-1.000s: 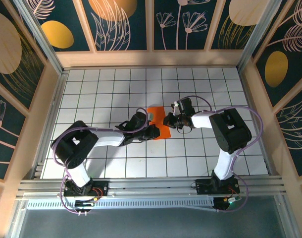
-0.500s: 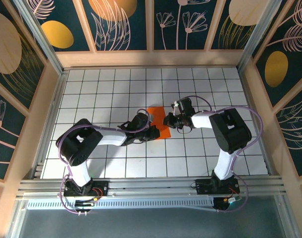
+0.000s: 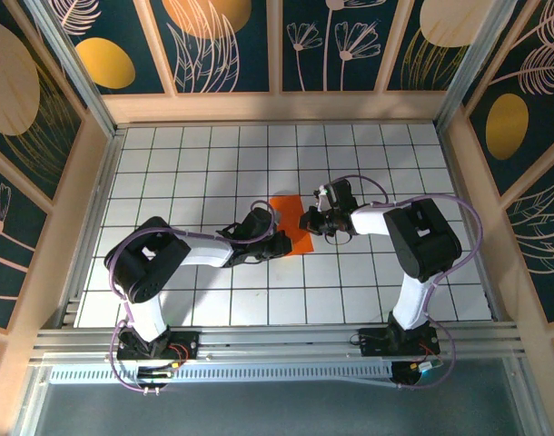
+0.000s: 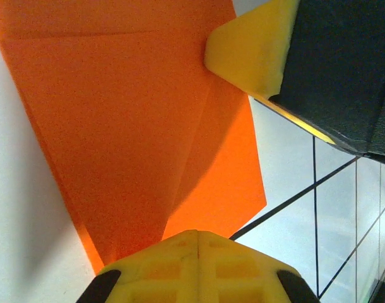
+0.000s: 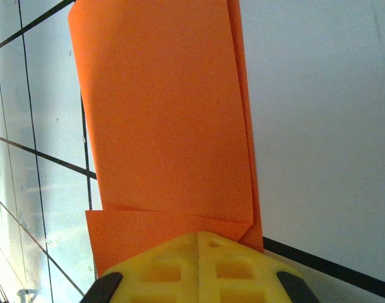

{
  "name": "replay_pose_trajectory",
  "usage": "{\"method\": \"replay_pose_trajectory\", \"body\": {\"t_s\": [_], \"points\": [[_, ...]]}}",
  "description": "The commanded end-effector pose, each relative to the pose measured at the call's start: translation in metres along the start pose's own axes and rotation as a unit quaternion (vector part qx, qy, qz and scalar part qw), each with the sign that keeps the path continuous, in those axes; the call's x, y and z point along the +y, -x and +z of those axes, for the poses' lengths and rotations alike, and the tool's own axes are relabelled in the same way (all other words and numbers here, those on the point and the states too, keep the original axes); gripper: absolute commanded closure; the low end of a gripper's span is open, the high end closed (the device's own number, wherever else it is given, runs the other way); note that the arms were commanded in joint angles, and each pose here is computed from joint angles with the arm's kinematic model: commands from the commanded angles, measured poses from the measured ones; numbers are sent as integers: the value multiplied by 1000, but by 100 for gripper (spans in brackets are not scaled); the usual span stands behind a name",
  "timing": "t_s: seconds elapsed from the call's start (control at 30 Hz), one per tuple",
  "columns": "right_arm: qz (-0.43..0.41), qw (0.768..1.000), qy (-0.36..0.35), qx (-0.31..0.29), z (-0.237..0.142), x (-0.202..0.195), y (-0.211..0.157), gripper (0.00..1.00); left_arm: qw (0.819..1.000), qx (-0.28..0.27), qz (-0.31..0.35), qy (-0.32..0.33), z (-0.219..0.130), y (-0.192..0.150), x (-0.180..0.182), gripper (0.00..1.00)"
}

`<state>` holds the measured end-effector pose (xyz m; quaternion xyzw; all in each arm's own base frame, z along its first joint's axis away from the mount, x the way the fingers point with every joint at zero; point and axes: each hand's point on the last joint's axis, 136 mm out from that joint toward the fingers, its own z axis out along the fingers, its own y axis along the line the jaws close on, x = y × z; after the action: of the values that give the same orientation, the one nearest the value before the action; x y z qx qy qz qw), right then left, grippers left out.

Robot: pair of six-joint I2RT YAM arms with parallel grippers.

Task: Fold a paper plane with a square sheet of paper (fold left side to right side)
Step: Fold the triangle a second time at the center of the table.

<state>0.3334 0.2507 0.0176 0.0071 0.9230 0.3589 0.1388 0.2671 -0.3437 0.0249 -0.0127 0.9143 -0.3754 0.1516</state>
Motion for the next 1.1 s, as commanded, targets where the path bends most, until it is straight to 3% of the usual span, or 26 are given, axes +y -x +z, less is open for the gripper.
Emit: {"method": "replay_pose_trajectory", "body": {"t_s": [0.0, 1.07], "points": [[19, 998, -56, 31, 5, -30, -24, 100, 1000, 2, 6, 17, 4, -2, 7, 100], [14, 998, -57, 30, 4, -27, -21, 100, 999, 5, -1, 46, 3, -9, 25, 100]]}}
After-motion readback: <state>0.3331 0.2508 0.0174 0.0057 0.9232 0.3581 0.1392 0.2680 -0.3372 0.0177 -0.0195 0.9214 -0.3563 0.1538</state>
